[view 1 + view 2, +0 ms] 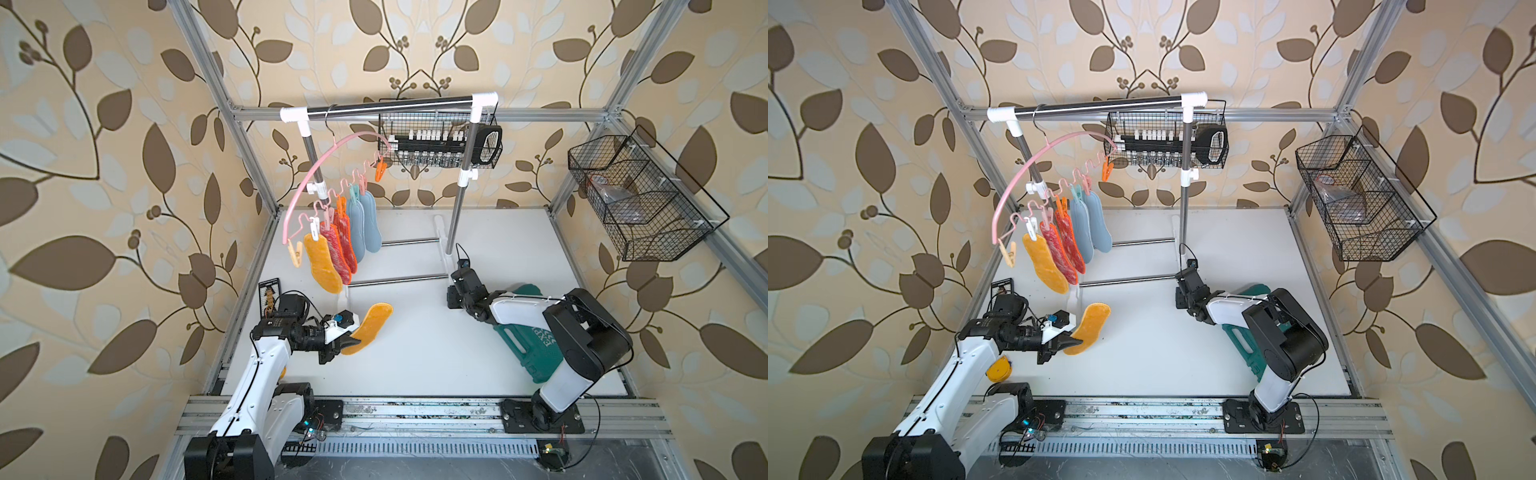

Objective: Take the shoe insoles off the hanger
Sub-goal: Move the clothesline to the center of the board.

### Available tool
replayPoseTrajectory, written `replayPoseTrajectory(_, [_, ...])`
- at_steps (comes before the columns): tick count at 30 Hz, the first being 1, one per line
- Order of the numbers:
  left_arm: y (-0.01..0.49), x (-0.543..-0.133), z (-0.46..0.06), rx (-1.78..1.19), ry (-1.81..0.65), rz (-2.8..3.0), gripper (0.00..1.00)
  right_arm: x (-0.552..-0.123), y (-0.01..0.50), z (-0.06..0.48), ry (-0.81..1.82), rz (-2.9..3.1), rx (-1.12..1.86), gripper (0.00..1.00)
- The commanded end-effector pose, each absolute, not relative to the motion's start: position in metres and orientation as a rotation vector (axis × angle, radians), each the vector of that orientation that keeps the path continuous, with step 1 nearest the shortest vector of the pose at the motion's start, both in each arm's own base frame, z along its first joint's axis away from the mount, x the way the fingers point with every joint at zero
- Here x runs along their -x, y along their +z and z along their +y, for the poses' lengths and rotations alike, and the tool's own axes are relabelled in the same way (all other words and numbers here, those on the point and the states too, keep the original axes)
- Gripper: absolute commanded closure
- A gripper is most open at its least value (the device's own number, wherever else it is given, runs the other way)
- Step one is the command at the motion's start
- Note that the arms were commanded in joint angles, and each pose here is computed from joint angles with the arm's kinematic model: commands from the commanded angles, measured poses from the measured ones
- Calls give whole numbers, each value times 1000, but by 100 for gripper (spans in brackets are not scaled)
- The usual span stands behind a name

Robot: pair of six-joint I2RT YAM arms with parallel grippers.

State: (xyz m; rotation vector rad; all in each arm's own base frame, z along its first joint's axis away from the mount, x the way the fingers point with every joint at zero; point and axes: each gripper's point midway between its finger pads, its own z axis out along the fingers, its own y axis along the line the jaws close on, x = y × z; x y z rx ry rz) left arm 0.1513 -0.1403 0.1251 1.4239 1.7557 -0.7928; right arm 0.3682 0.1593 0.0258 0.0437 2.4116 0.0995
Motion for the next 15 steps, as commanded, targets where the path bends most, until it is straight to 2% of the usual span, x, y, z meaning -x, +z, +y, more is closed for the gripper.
replayPoseTrajectory(1, [127,-146,-142,-1439,-805,1741,100,-380,26,157,166,2395,-196,70])
replayPoseTrajectory(5, [127,-146,-142,-1438,-808,1741,100,-373,30,159,215,2402,-190,61])
replayPoseTrajectory(12, [127,-145,-142,-1440,-808,1739,100,-350,51,158,290,2422,-159,36])
replayPoseTrajectory(15, [127,-145,-142,-1440,-808,1738,100,-339,62,152,316,2431,-154,33])
